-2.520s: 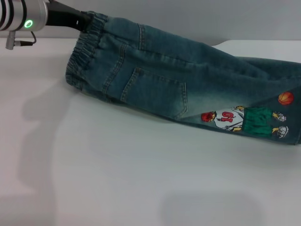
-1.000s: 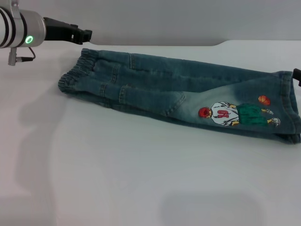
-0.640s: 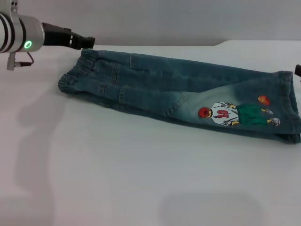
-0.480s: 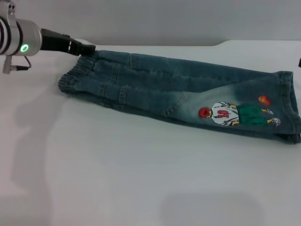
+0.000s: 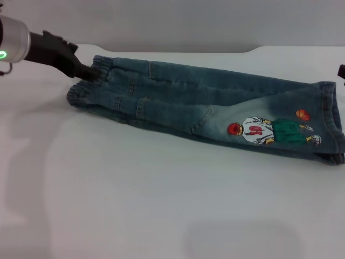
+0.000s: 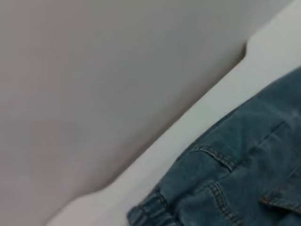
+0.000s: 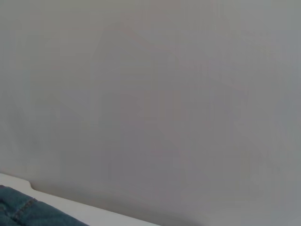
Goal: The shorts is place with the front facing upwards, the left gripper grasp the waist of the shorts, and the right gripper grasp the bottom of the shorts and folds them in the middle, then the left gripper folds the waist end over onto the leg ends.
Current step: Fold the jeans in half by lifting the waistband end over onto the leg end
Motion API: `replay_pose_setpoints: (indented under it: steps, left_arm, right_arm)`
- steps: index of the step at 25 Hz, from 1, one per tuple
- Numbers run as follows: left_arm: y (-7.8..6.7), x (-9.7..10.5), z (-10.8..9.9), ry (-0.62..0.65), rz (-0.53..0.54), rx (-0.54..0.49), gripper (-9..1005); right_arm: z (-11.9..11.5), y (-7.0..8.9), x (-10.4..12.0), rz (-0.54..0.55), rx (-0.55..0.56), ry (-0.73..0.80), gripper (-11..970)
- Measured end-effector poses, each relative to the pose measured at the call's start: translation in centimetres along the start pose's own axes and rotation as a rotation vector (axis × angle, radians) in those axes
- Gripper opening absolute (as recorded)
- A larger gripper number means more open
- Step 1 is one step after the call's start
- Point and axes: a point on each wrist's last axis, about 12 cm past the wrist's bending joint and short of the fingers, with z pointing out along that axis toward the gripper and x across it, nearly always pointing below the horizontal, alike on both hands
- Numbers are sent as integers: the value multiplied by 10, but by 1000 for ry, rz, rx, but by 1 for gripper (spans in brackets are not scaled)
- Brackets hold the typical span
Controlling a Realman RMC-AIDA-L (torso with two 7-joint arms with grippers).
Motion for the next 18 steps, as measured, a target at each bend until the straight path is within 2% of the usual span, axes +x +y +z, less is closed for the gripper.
replay_pose_setpoints:
  steps: [3,6,13,18]
  left_arm:
    - [-1,-2,-4,13,116,-7,845]
    - [-3,1,-2,44,166,9,844]
    - [-11,15,12,89,226,50,845]
    - [-9,22,14,134,276,15,845]
  right_arm:
    - [3,2,0,8,-7,-1,381]
    - [4,2,1,17,-7,-4,381]
    - [5,4,5,69,1,-30,381]
    - [6,5,5,81,0,-39,381]
